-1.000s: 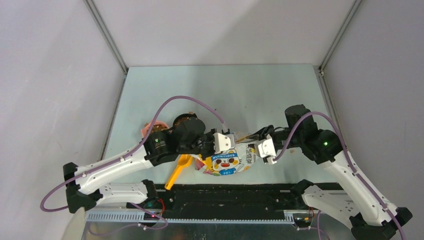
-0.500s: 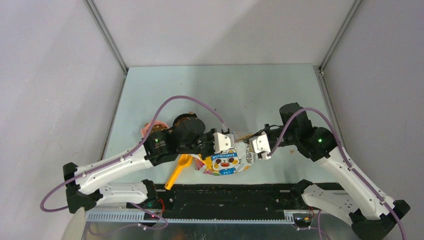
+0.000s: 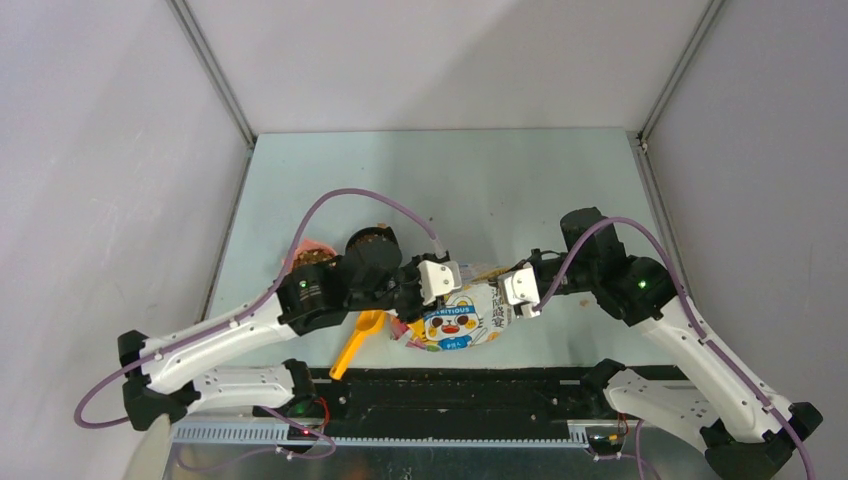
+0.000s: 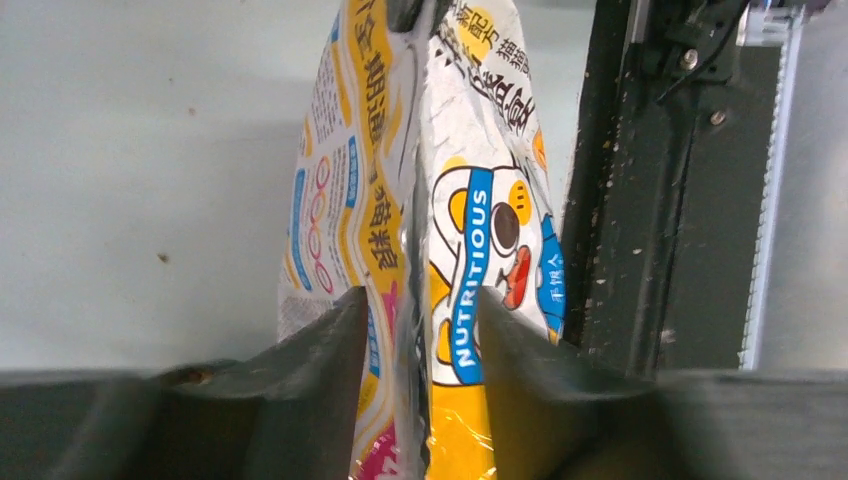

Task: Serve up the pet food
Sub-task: Close the pet food bag at the center of the board.

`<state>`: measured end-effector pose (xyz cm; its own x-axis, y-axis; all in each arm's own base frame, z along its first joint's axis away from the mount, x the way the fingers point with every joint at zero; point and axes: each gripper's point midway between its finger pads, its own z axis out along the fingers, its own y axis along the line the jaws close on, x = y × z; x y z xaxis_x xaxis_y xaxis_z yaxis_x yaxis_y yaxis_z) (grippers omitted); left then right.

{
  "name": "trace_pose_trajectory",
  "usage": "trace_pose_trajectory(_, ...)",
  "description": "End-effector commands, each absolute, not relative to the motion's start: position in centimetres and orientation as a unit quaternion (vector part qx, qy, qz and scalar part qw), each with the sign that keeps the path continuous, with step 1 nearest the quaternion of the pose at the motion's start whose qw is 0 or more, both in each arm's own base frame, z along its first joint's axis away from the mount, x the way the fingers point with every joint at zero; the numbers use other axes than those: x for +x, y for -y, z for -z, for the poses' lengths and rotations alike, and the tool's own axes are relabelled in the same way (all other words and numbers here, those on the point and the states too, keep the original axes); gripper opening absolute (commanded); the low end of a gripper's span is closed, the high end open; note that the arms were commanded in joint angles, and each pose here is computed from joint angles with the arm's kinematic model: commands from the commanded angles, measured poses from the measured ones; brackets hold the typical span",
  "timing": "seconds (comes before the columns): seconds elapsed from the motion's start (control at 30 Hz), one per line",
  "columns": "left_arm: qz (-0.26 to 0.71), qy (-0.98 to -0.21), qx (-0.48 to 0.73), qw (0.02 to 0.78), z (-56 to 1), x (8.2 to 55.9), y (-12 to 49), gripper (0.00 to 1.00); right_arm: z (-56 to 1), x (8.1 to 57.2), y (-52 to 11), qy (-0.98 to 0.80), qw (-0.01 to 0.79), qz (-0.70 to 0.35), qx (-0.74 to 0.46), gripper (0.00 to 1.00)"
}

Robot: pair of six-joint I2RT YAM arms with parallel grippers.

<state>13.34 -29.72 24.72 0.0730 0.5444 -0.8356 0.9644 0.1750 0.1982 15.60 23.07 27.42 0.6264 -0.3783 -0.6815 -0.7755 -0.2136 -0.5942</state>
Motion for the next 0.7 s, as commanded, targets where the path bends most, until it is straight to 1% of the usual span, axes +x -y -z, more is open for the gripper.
trace_pose_trajectory(0.0,0.243,-0.679,0.540,0.434,-25.0,13.5,28.5,0.34,-29.8,15.9,-23.7,-0.356,0.532,-0.193,-0.743,0.00)
trace_pose_trajectory(0.03,0.232,-0.691,0.532,0.432,-24.7,13.9,28.1,0.22,-29.8,15.9,-23.7,-0.356,0.533,-0.191,-0.743,0.00)
trace_pose_trajectory(0.07,0.219,-0.701,0.526,0.428,-24.3,14.1,27.7,0.05,-29.8,15.8,-23.6,-0.357,0.533,-0.191,-0.743,0.00)
trace_pose_trajectory(0.13,0.198,-0.725,0.507,0.421,-23.8,14.6,26.8,0.00,-29.9,15.9,-23.5,-0.358,0.535,-0.187,-0.742,0.00)
trace_pose_trajectory(0.3,0.186,-0.742,0.480,0.429,-24.4,15.1,26.0,0.00,-30.1,15.9,-23.2,-0.359,0.539,-0.183,-0.740,0.00)
trace_pose_trajectory(0.33,0.181,-0.748,0.473,0.430,-24.5,15.2,25.6,0.11,-30.1,15.9,-23.1,-0.361,0.539,-0.182,-0.739,0.00)
trace_pose_trajectory(0.37,0.180,-0.750,0.470,0.429,-24.5,15.2,25.5,0.29,-30.2,16.0,-23.2,-0.361,0.540,-0.183,-0.738,0.00)
trace_pose_trajectory(0.43,0.180,-0.758,0.466,0.419,-24.3,14.9,25.2,0.42,-30.2,16.1,-23.1,-0.362,0.541,-0.182,-0.737,0.00)
trace_pose_trajectory(0.47,0.179,-0.768,0.460,0.409,-24.0,14.7,24.9,0.44,-30.3,16.1,-23.1,-0.362,0.542,-0.181,-0.737,0.00)
trace_pose_trajectory(0.5,0.178,-0.771,0.459,0.404,-23.8,14.5,24.7,0.42,-30.3,16.1,-23.0,-0.362,0.542,-0.180,-0.737,0.00)
trace_pose_trajectory(0.53,0.178,-0.782,0.450,0.394,-23.5,14.3,24.3,0.35,-30.3,16.2,-23.0,-0.362,0.543,-0.179,-0.736,0.00)
trace_pose_trajectory(0.57,0.170,-0.789,0.451,0.380,-23.0,14.0,23.8,0.11,-30.2,16.2,-22.9,-0.364,0.542,-0.180,-0.736,0.00)
trace_pose_trajectory(0.63,0.163,-0.801,0.447,0.365,-22.7,13.7,23.1,0.01,-30.2,16.3,-22.8,-0.364,0.542,-0.179,-0.736,0.00)
trace_pose_trajectory(0.67,0.157,-0.805,0.439,0.366,-22.8,13.8,22.9,0.01,-30.2,16.3,-22.8,-0.363,0.542,-0.180,-0.736,0.00)
